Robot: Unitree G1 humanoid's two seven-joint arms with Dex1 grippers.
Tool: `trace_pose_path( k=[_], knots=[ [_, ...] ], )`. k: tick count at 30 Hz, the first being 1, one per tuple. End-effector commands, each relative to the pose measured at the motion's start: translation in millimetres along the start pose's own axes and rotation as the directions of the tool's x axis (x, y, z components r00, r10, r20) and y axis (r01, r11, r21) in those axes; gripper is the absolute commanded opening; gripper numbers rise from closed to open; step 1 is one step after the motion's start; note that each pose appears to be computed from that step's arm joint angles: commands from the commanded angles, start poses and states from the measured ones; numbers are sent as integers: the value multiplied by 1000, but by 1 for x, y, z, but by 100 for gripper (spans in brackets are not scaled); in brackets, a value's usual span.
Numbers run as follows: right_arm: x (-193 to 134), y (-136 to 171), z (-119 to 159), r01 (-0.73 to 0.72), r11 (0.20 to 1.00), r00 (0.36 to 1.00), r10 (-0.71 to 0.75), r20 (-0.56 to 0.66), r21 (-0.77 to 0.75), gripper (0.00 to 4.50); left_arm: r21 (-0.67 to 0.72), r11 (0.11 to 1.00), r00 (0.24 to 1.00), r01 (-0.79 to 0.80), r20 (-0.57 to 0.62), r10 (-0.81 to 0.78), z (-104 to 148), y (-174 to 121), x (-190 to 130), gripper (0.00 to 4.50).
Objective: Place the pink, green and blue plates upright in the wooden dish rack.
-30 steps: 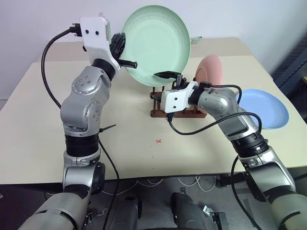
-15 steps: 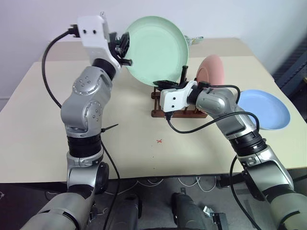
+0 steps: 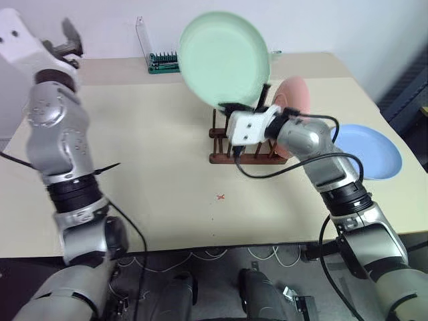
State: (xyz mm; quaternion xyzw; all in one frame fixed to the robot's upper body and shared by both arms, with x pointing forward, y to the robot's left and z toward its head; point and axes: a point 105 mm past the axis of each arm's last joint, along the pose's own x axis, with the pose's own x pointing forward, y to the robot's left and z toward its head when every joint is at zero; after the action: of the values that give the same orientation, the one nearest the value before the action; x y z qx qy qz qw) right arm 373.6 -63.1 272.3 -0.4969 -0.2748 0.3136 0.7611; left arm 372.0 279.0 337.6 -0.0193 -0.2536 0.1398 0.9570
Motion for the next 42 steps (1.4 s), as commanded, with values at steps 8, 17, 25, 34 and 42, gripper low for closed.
trace_pose_path(
  k=[8, 17, 25, 34, 42],
  knots=[
    [-47, -51, 60, -19, 682, 934, -249, 256, 731, 0, -124, 777, 732, 618, -271, -625, -89, -54, -96, 396],
    [-55, -37, 37, -35, 219, 940, -324, 106, 975, 0, -359, 526, 412, 771, -348, -842, -113, -74, -167, 396],
    [-53, -27, 25, -17, 104, 957, -286, 46, 994, 0, -418, 461, 342, 783, -331, -880, -113, -85, -188, 396],
    [-54, -17, 6, 38, 25, 966, -257, -31, 999, 0, -470, 378, 280, 798, -267, -922, -103, -98, -202, 396],
    [-55, -10, -11, 90, -141, 964, -236, -122, 986, 0, -473, 371, 275, 799, -261, -925, -103, -103, -204, 396]
  ],
)
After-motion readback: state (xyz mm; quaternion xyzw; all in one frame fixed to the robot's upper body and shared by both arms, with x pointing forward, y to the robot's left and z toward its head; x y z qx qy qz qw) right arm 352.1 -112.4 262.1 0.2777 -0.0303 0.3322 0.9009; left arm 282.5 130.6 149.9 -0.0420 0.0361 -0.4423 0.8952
